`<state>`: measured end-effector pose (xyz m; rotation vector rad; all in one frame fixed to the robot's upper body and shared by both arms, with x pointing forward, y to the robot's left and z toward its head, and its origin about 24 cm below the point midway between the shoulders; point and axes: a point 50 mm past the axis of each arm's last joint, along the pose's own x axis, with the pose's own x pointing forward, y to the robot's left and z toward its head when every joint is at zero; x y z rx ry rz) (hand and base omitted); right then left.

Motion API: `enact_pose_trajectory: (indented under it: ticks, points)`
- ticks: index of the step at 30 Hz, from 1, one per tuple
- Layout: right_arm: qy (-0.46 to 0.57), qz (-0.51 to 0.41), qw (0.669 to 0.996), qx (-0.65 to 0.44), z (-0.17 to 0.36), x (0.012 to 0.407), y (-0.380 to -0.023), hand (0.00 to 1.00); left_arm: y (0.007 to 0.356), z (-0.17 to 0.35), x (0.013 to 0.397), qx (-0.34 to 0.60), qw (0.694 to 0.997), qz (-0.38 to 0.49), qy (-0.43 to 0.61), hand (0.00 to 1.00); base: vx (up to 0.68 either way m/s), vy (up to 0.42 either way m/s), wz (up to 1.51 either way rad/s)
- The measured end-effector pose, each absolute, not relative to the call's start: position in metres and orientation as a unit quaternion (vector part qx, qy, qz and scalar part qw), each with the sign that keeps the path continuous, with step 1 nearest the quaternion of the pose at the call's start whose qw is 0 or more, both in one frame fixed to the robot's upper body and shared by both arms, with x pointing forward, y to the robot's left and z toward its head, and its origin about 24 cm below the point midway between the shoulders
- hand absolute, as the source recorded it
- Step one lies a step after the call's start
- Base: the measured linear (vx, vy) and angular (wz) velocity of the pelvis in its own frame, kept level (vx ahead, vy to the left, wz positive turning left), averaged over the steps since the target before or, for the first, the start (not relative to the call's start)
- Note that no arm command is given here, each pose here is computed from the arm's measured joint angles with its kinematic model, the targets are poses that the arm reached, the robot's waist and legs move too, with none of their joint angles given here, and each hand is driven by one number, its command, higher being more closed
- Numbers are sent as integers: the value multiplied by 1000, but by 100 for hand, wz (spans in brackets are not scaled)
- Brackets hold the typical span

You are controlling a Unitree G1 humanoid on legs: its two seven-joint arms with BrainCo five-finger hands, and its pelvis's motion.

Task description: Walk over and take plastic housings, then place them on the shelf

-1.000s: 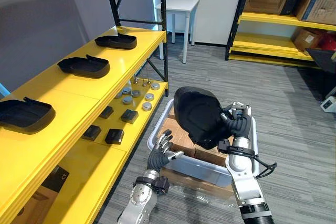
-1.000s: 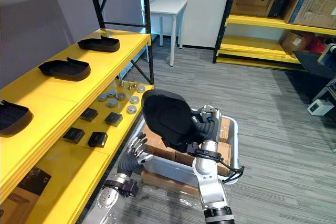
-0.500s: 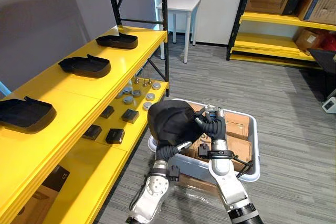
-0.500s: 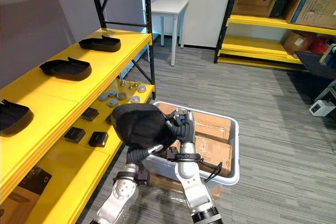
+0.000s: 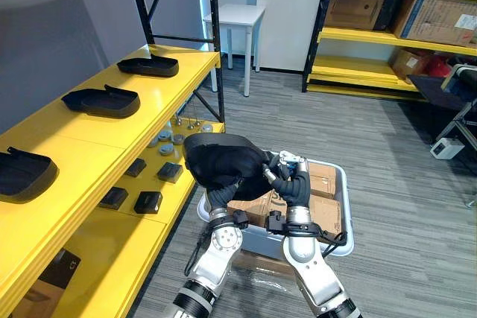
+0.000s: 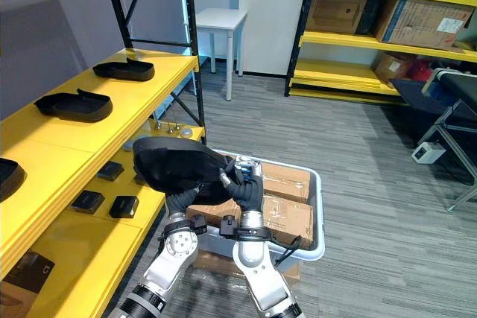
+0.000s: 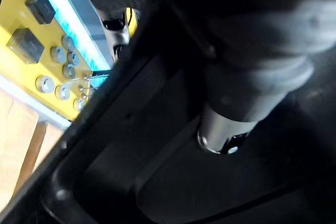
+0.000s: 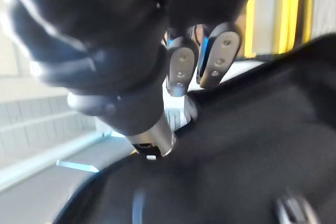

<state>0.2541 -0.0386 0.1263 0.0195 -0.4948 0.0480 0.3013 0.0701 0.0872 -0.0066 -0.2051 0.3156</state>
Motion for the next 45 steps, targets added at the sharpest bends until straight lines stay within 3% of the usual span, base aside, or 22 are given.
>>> enact_pose_trajectory:
  ticks: [4,11,14,19,22,27,34,38,41,45]
  points:
    - [-242,32,970,13,124,253,-39,0,78,107,296,-50,975,167,-139,100,-20,13,38]
    - [-199,-74,977,-16,102,259,-99,0,136,101,274,-14,960,230,-161,100,-10,25,116]
    - [-179,-106,977,-37,91,252,-125,0,181,98,251,44,936,304,-170,100,138,108,82]
    - [-156,-76,985,-23,82,228,-142,0,246,120,198,206,858,421,-212,100,228,139,46]
    - [-155,-46,986,34,82,228,-145,0,255,139,179,248,821,452,-244,100,219,149,52]
    - [-152,-103,980,81,79,225,-167,0,259,157,165,266,805,450,-281,100,130,122,118]
    - [-161,-205,963,59,79,211,-214,0,268,172,173,198,831,405,-324,100,77,-143,172]
    - [-185,-203,962,5,94,208,-233,0,287,184,175,220,848,348,-333,100,72,-198,74]
    - [-177,-195,965,-14,93,199,-237,0,298,217,221,256,890,184,-330,100,100,-182,90]
    - [-172,-162,972,-14,92,193,-227,0,293,237,263,275,923,24,-269,100,44,-9,19]
